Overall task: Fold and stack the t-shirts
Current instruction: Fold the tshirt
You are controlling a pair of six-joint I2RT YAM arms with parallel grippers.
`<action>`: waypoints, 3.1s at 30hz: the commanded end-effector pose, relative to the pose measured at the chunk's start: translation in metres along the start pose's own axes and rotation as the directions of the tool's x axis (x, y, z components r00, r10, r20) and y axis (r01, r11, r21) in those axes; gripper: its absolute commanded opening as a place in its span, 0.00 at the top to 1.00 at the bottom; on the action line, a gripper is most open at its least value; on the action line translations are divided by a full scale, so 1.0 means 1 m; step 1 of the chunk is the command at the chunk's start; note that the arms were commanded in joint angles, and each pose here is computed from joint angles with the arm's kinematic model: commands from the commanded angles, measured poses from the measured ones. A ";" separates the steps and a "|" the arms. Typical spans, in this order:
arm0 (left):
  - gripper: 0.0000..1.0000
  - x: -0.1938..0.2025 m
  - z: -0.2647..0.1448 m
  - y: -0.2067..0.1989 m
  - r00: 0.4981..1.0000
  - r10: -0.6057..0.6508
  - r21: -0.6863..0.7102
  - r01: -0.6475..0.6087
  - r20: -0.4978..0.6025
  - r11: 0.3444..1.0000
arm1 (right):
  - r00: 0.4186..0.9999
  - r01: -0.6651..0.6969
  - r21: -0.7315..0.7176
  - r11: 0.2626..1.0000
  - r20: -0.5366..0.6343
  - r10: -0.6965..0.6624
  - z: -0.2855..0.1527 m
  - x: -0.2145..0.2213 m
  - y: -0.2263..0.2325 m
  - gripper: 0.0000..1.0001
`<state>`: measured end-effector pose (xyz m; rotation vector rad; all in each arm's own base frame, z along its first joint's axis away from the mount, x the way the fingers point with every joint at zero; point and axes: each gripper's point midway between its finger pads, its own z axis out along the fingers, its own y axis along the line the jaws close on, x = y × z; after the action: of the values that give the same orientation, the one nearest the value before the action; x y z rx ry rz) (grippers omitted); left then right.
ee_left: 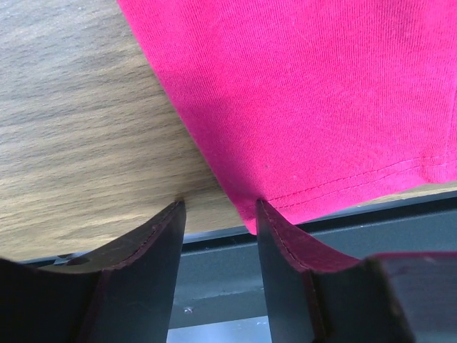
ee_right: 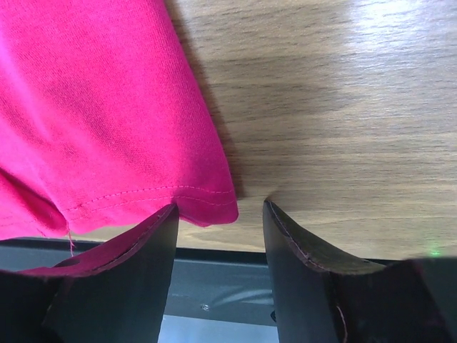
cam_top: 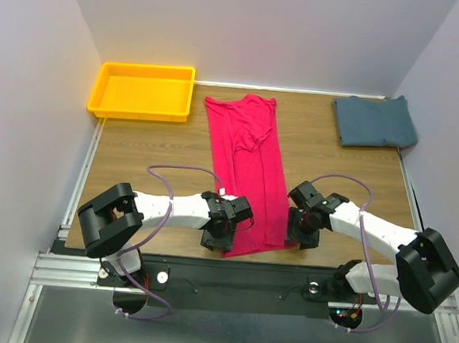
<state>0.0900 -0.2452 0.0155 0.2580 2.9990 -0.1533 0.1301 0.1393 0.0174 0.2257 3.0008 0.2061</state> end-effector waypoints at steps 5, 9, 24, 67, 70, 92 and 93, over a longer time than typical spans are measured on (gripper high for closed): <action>0.52 0.001 0.005 -0.002 1.000 0.011 -0.007 -0.011 0.000 1.000 | 0.998 -0.008 0.034 0.999 0.062 0.006 0.005 -0.013 0.001 0.48; 0.57 0.001 0.007 -0.002 1.000 0.017 -0.015 -0.017 -0.004 1.000 | 0.998 -0.002 0.030 1.000 0.059 0.000 0.007 -0.012 0.004 0.53; 1.00 0.002 0.007 -0.009 0.997 0.075 -0.059 -0.075 0.006 0.995 | 0.998 0.036 0.010 0.999 0.048 -0.037 0.009 -0.005 0.013 0.99; 1.00 -0.272 -0.085 0.091 0.846 -0.139 -0.024 0.176 0.515 0.984 | 0.879 0.169 0.081 0.982 0.439 -0.187 -0.100 -0.266 0.084 0.99; 1.00 -0.288 -0.085 0.094 0.836 -0.111 -0.043 0.158 0.537 0.986 | 0.881 0.161 0.068 0.985 0.439 -0.174 -0.093 -0.279 0.083 0.99; 1.00 -0.354 -0.052 0.107 0.807 0.064 -0.169 0.045 0.588 0.985 | 0.866 0.215 0.051 0.975 0.452 -0.215 -0.042 -0.328 0.108 0.99; 1.00 -0.356 -0.052 0.110 0.804 0.060 -0.173 0.053 0.591 0.983 | 0.867 0.217 0.053 0.975 0.449 -0.217 -0.039 -0.329 0.108 0.99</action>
<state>0.4271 -0.1963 0.0779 0.1778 2.4538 0.0053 0.4367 0.1829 0.0962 -0.0644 2.6151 0.0797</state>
